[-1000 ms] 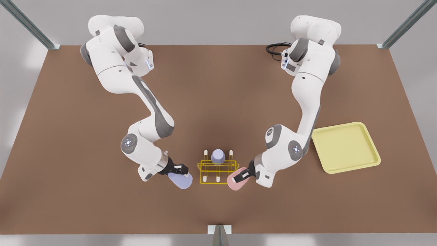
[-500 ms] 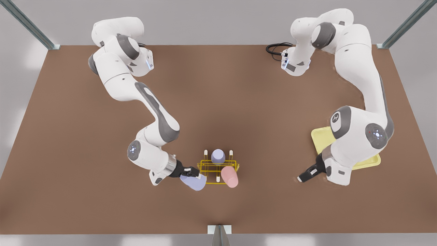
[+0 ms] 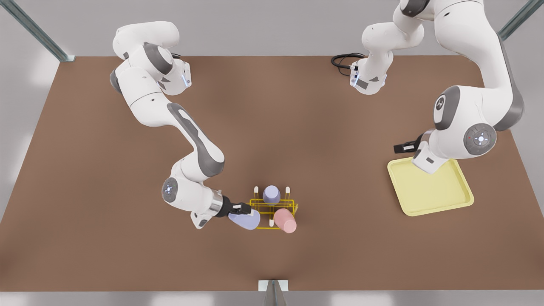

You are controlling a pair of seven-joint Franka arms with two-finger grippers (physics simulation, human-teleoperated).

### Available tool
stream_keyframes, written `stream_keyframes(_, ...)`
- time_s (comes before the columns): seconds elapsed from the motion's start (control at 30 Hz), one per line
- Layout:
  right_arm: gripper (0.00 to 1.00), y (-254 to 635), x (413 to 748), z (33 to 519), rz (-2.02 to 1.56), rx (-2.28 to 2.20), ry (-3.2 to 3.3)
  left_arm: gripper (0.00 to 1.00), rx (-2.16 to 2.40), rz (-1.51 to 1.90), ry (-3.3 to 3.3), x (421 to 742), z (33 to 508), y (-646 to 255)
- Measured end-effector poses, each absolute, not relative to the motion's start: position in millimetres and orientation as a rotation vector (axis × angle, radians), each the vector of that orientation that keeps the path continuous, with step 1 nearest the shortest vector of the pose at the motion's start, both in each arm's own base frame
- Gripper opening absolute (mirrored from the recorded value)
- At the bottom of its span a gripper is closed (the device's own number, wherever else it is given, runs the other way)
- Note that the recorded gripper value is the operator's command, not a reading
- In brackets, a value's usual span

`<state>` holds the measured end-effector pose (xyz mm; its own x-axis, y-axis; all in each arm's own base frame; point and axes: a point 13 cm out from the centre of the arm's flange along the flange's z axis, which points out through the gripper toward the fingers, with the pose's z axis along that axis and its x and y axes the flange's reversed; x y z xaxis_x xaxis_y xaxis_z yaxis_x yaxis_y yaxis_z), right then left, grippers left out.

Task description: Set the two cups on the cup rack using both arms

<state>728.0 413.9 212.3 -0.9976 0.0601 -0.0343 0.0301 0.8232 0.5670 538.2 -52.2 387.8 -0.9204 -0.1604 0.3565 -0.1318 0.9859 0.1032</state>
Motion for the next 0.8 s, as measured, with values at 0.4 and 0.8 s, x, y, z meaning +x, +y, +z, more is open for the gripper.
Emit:
stream_keyframes(0.4,1.00,425.1,720.7,213.5,0.976,0.047,2.966,1.00,-0.032,-0.056,-2.755,538.3,382.0,-65.3)
stream_keyframes(0.8,1.00,49.3,761.1,316.9,0.312,0.303,3.044,1.00,-0.135,-0.015,-2.754,538.1,393.0,-66.5)
